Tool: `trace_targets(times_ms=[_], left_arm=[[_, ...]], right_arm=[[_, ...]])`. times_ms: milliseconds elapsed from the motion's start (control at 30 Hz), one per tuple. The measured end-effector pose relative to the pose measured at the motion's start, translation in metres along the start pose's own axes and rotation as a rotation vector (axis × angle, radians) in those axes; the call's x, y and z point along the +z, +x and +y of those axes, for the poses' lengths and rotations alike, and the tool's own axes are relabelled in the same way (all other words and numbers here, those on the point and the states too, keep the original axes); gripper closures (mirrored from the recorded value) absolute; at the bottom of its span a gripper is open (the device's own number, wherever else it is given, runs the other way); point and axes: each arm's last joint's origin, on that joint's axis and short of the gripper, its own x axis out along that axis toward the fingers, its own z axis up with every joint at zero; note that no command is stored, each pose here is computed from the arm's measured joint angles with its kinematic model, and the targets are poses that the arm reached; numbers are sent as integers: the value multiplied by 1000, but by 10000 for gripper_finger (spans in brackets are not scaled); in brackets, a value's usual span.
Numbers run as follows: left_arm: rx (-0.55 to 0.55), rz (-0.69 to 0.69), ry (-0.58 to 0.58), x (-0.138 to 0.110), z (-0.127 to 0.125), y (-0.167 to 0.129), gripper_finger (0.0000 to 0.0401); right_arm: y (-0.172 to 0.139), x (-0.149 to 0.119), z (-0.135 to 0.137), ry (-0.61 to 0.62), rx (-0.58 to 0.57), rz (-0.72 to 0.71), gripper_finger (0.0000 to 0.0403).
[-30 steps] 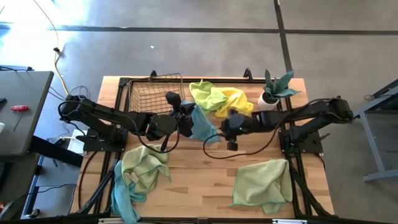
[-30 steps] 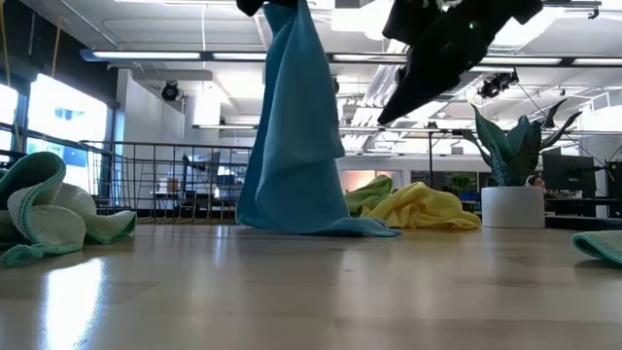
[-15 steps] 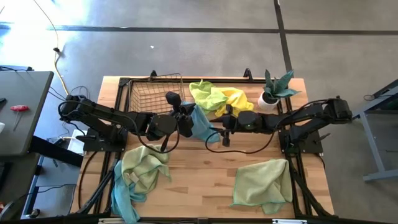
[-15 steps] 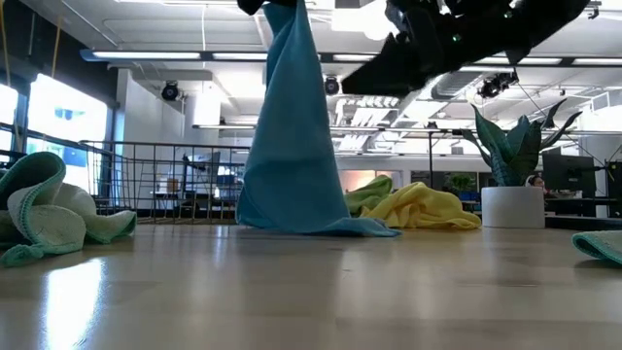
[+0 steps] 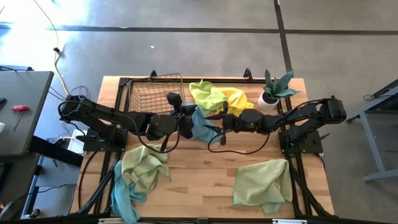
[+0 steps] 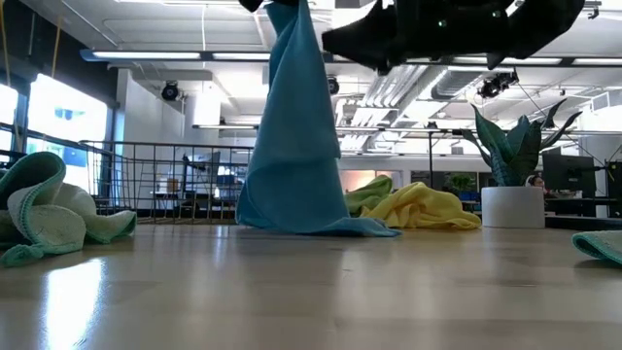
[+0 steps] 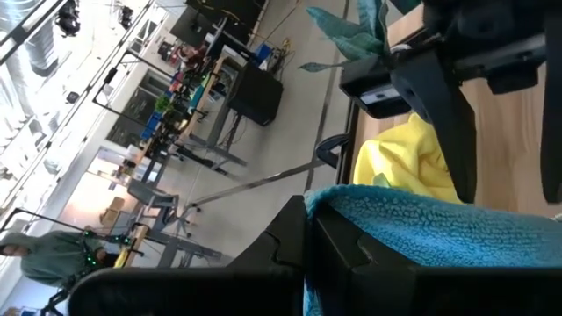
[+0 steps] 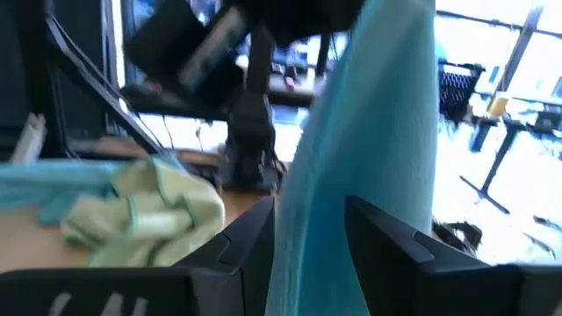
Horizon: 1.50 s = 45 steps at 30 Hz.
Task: Fold microfiber towels
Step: Fold the right blue towel
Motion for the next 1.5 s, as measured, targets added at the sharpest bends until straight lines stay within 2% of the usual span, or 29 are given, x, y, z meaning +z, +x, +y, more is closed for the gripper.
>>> trace_targets(times_ms=[133, 433, 700, 967, 1233, 1500], left_arm=[[0, 0, -5, 0, 0, 0, 401], [-3, -4, -6, 1, -1, -1, 401], [-11, -15, -3, 2, -3, -5, 401], [-8, -12, -3, 2, -3, -4, 401], [-8, -12, -3, 2, -3, -4, 401], [-7, -12, -3, 2, -3, -4, 401]], right_arm=[[0, 6, -5, 12, 25, -69, 269], [20, 16, -14, 53, 59, -88, 269], [30, 1, -10, 102, 147, 15, 269], [28, -15, -1, 175, 231, 191, 269], [23, -27, 16, 178, 290, 345, 269], [21, -27, 25, 170, 303, 365, 273]])
